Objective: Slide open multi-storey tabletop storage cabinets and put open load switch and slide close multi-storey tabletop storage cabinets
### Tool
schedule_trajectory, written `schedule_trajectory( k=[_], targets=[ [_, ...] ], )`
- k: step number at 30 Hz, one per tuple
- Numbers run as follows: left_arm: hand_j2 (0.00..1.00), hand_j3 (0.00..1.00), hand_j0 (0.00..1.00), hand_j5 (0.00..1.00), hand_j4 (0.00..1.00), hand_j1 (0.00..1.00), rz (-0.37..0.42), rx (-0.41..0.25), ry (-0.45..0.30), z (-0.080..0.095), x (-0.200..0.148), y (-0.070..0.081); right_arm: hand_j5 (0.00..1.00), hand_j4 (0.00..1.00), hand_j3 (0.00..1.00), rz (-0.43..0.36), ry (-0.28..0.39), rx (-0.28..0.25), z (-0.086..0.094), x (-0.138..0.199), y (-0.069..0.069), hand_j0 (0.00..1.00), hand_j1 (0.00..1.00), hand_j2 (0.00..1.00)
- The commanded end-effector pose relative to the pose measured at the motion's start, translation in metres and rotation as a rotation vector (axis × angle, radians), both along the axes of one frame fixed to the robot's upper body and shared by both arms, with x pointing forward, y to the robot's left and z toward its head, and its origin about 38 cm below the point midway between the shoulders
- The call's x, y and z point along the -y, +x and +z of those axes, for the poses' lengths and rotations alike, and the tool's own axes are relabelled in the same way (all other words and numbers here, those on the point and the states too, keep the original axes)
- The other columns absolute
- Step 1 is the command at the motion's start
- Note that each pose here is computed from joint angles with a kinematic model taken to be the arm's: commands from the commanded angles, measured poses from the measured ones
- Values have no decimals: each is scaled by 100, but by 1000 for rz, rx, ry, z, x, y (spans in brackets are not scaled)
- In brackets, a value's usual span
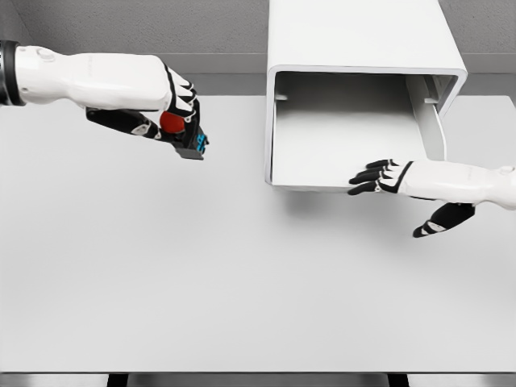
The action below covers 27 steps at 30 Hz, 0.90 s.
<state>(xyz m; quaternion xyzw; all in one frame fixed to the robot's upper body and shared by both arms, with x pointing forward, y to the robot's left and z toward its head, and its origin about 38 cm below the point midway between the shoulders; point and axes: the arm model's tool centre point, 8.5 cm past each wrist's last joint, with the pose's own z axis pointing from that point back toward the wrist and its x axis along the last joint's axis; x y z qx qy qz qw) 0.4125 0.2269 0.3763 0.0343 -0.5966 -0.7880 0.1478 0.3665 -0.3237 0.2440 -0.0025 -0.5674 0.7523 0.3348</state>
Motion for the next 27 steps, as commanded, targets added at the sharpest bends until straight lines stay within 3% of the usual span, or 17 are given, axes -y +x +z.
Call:
schedule_trajectory(
  k=[1,20,27],
  targets=[
    [39,39,39,39,39,39,-9,-7,-10,0,5,1,100,100,100,-6,2,-3,1,2,0,100,100,100],
    [39,39,39,39,39,39,-33,33,-27,17,16,2,100,100,100,-41,-22,-17,-2,18,-8,100,100,100],
    [39,39,39,39,39,39,-71,30,-33,14,36,6,100,100,100,-51,-10,3,4,19,-6,100,100,100]
  ],
)
